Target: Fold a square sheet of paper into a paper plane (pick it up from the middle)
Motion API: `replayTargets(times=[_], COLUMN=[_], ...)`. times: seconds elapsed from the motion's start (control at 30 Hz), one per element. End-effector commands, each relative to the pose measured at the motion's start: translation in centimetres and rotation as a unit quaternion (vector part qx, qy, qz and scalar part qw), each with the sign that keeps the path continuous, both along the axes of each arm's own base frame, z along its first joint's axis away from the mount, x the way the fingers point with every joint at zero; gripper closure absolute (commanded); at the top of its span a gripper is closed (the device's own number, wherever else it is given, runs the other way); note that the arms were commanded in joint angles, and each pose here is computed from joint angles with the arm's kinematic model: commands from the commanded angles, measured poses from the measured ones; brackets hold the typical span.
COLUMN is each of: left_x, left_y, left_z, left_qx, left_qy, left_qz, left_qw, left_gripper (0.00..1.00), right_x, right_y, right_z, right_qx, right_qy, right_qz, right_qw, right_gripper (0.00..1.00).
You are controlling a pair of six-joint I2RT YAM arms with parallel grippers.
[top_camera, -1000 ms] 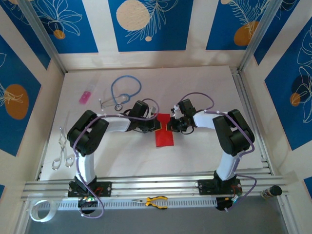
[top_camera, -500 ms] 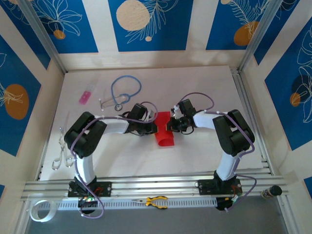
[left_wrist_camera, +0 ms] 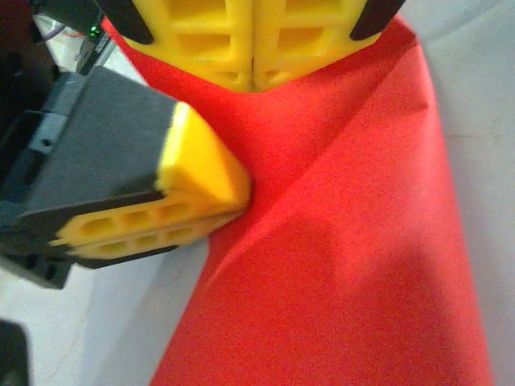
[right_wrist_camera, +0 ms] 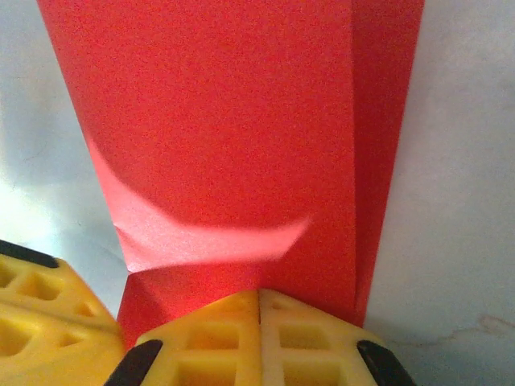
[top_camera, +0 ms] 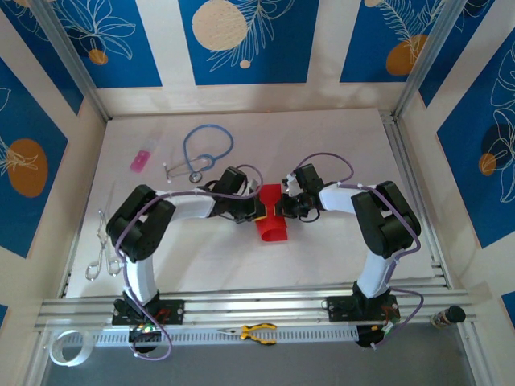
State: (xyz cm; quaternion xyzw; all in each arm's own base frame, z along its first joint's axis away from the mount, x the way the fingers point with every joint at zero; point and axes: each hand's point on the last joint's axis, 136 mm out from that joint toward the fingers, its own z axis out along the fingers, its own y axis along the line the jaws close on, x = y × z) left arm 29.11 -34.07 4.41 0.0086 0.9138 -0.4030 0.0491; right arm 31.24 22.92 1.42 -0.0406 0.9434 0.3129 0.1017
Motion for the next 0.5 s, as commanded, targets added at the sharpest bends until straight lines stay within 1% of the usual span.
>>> replayTargets(times=[0.0, 0.13, 0.23, 0.37, 0.47], left_x=[-2.1, -3.7, -4.3, -3.3, -2.2], left_y=[1.8, 3.2, 3.8, 3.2, 1.9], left_z=[-3.5, -5.5, -5.5, -3.2, -0.7], left_qx=[0.045, 0.068, 0.076, 0.062, 0.031], left_qy=[0.039, 0.054, 0.052, 0.027, 0.011], left_qz=[-0.001, -0.005, -0.009, -0.011, -0.007], left_qw=[0.998, 0.996, 0.996, 0.998, 0.999], left_gripper=[1.0, 1.0, 1.0, 1.0, 1.0], right_x=[-3.0, -3.0, -3.0, -2.9, -2.8], right_y=[-3.2, -3.3, -3.3, -3.3, -3.3], right_z=[-4.1, -4.1, -4.1, -4.0, -4.0], right_qx=[-0.084, -0.085, -0.085, -0.083, -0.082], right_qy=[0.062, 0.062, 0.063, 0.062, 0.062], right_qz=[-0.022, -0.024, -0.024, -0.025, -0.025], right_qw=[0.994, 0.994, 0.994, 0.994, 0.994], right_gripper=[1.0, 1.0, 1.0, 1.0, 1.0])
